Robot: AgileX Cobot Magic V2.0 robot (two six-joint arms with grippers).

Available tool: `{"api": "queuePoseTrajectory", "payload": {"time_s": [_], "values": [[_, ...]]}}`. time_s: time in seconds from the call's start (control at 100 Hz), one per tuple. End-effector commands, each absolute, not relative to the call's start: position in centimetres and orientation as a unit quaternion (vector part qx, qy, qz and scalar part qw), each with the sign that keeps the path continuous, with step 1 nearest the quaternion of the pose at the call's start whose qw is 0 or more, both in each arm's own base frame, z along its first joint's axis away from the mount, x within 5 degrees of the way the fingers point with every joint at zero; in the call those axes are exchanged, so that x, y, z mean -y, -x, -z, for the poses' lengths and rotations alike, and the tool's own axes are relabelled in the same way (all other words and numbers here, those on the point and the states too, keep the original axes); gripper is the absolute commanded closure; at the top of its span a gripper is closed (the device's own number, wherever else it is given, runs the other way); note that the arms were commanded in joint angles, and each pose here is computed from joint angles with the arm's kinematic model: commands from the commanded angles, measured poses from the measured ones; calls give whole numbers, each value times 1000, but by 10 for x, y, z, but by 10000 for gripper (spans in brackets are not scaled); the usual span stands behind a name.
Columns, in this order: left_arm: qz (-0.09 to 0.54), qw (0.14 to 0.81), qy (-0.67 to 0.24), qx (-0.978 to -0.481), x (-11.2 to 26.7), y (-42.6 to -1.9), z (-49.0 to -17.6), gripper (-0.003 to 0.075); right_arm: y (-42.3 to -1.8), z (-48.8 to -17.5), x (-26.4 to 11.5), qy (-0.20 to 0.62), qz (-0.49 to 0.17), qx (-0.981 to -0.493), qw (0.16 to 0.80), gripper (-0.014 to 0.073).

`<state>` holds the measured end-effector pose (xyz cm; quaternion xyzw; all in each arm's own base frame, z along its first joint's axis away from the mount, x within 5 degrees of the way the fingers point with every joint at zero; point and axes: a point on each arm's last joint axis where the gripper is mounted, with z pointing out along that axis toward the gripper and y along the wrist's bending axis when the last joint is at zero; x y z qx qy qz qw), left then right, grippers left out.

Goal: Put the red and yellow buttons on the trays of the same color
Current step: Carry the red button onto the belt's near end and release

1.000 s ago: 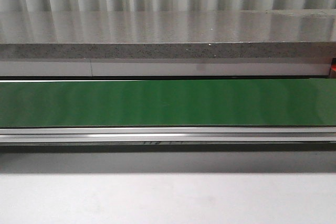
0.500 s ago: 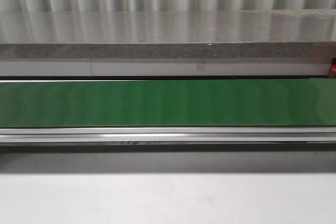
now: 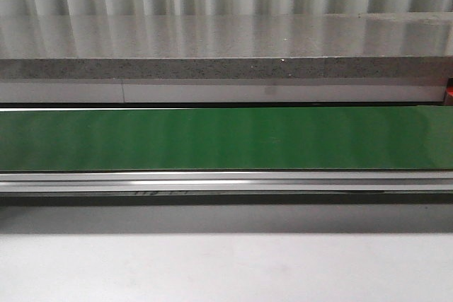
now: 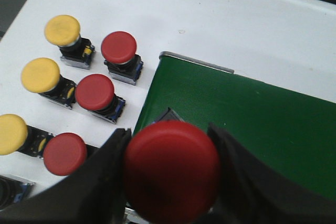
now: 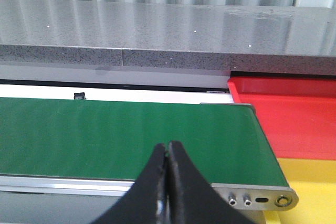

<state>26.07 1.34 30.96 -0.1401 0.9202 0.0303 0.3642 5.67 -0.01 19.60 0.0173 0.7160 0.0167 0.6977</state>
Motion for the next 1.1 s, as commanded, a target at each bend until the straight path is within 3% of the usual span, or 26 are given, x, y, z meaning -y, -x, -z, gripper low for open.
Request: {"api": "queuePoseTrajectory", "payload": {"time_s": [0.0, 0.5, 0.59, 0.76, 0.81, 1.09], "values": [[-13, 400, 127, -908, -7, -275, -320, 740, -55, -203, 0, -13, -12, -683, 730, 662], [-4, 314, 145, -938, -4, -303, -273, 720, -55, -203, 0, -13, -12, -683, 730, 662], [-8, 307, 141, -941, -4, -303, -271, 615, -55, -203, 0, -13, -12, -683, 730, 662], [-3, 302, 134, -944, -3, -302, -271, 288, -55, -203, 0, -13, -12, -683, 730, 662], [2, 299, 128, -946, -1, -302, -270, 228, -55, -203, 0, -13, -12, -683, 730, 662], [17, 285, 106, -952, 3, -302, -279, 209, -55, -203, 0, -13, -12, -683, 730, 662]]}}
